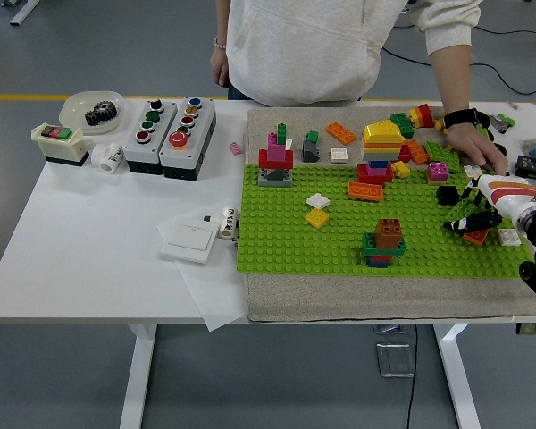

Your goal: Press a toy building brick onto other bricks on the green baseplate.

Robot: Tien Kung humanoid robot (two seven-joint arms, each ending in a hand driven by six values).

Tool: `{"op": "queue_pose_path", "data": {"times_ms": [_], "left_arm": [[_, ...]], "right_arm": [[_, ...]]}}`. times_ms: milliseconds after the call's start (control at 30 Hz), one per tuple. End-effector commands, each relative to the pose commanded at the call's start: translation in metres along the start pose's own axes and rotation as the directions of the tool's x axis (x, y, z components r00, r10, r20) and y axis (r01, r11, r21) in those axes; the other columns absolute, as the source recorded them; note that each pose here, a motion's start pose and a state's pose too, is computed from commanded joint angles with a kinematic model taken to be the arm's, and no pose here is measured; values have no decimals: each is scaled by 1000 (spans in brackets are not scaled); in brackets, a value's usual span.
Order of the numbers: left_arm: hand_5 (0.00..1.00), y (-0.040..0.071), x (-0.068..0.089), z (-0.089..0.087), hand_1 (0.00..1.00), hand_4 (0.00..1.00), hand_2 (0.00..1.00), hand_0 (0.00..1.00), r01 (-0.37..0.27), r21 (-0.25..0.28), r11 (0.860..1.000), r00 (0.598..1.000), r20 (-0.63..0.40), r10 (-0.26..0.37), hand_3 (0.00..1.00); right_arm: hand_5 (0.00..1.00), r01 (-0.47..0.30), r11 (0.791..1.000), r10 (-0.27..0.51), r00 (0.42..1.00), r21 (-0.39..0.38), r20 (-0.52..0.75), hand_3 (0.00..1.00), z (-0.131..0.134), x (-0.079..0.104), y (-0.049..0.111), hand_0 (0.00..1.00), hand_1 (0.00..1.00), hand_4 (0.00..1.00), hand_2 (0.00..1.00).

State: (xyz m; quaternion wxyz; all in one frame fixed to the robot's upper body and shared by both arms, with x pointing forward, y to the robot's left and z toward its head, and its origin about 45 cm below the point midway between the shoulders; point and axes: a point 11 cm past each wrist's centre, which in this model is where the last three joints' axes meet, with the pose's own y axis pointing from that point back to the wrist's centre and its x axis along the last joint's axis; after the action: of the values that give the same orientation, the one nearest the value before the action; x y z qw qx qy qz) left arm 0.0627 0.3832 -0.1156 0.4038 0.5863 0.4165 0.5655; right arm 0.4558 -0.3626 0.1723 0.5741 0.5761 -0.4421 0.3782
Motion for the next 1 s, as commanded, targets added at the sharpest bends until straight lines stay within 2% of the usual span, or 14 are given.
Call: {"op": "queue_pose_path", "data": {"times_ms": [400, 433, 1000], "left_arm": [[780, 0, 0, 1, 568, 709, 671, 494, 0, -1, 1000, 1000, 1, 0, 658], [779, 0, 0, 1, 568, 709, 671, 494, 0, -1, 1000, 1000, 2, 0, 658], [779, 0, 1, 0, 568, 709, 671, 493, 0, 0, 1000, 1000, 2, 0, 657]], "right_arm": [[332, -21, 1000, 21, 1000, 16, 13, 559, 0, 0, 1, 388, 436, 944, 503], [316, -23, 1000, 23, 1000, 17, 13, 533, 0, 0, 1, 374, 424, 913, 490], [306, -58, 998, 57, 998, 25, 38, 497, 2, 6, 2, 359, 396, 870, 467]]}}
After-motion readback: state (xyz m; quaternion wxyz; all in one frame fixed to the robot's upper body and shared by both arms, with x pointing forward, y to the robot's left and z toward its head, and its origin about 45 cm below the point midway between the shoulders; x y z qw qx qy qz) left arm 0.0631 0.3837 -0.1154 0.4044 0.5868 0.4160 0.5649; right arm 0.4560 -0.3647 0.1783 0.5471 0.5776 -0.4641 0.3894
